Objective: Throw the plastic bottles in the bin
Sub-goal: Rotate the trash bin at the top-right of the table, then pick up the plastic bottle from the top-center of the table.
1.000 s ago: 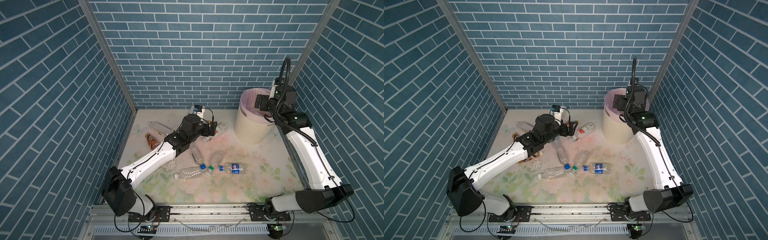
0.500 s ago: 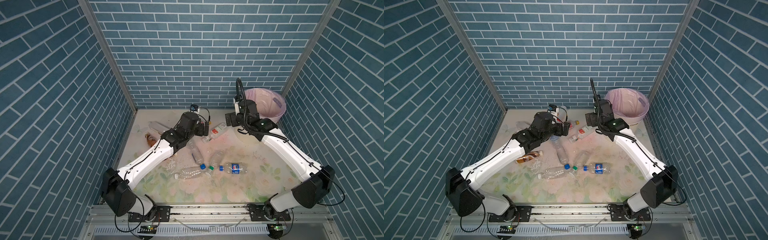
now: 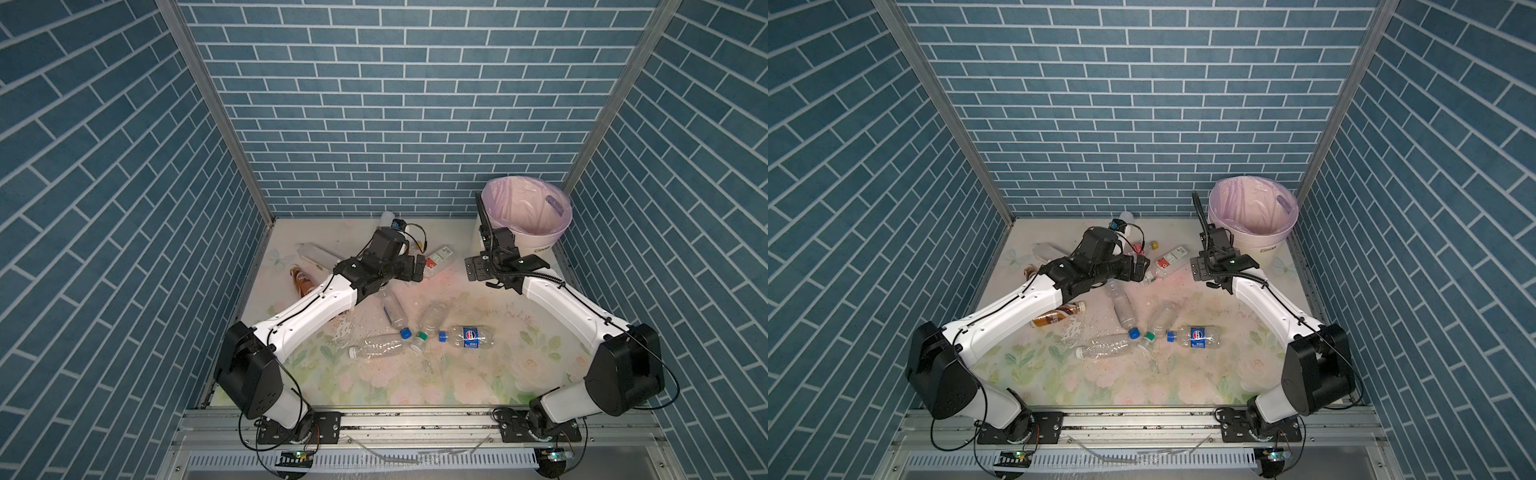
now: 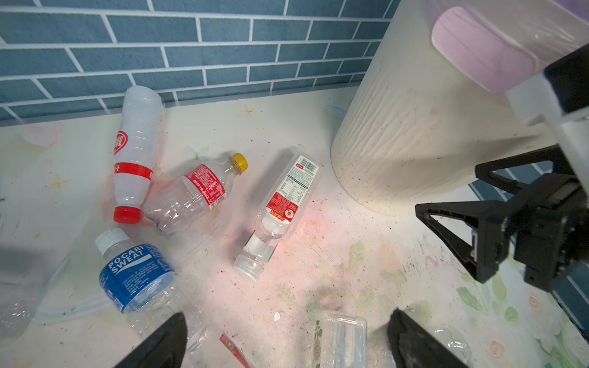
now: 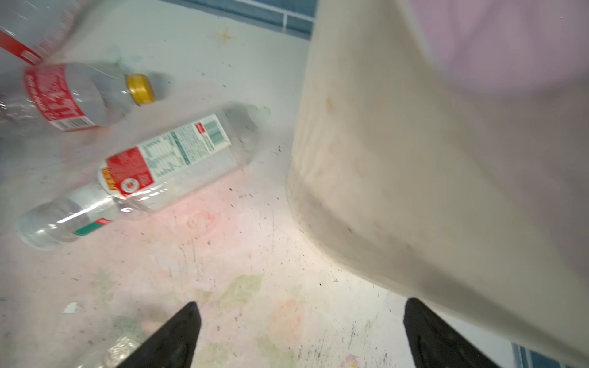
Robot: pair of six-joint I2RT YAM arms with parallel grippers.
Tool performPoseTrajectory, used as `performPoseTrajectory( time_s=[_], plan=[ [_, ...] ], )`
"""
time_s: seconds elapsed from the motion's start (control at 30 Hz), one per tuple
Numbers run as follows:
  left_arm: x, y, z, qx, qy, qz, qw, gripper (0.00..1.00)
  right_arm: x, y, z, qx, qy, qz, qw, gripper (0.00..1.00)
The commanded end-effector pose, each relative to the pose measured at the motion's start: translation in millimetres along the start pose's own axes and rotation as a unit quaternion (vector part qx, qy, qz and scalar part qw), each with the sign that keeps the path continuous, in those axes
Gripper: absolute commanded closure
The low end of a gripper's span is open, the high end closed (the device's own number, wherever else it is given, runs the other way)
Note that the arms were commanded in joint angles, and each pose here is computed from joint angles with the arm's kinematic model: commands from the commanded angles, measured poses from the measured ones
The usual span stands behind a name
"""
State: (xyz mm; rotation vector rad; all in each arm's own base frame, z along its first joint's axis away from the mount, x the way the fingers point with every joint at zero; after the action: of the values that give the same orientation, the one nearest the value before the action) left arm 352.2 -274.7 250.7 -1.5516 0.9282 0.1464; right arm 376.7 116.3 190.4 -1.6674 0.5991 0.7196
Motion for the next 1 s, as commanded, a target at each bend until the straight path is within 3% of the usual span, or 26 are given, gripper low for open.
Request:
performPoseTrajectory(
  time_s=[0.0,0.3,0.47,0.77,0.97],
  plan=[
    [5.3,-2.0,-1.5,-0.009,0.003,0.01,1.0,0.01,9.1,-1.1,-16.9,0.034,0.003,-0.016,0.999,0.01],
    [27.8,15.9,10.2,-0.002,-0.037,0.075,0.997,0.01,22.9,-13.8,-40.5,0.061,0.019,-0.021,0.998,0.01],
    [46.2,23.3,12.2,-0.012,-0.009,0.114,0.993,0.01,12.4,-9.5,-25.3,0.068,-0.01,-0.031,0.997,0.01],
    [96.2,22.2,5.6,0.062,0.005,0.166,0.984,0.01,-2.3,18.5,18.0,0.076,-0.072,-0.025,0.994,0.01],
    [134.8,40.6,13.8,0.132,0.0,0.218,0.967,0.01,-4.9,36.8,20.1,0.09,-0.08,-0.015,0.993,0.01]
  ],
)
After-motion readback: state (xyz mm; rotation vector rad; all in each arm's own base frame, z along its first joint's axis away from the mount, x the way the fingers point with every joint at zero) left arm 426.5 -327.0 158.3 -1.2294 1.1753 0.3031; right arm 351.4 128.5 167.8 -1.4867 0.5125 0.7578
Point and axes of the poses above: each gripper's point midway between its finger pads, its own x axis out along the fingers, its own z axis along the line the jaws close on, y = z × x, the point moved 2 cm from there along -x, back along the fingers, and after that the axes turned 1 degree about x, right-handed, at the moved point
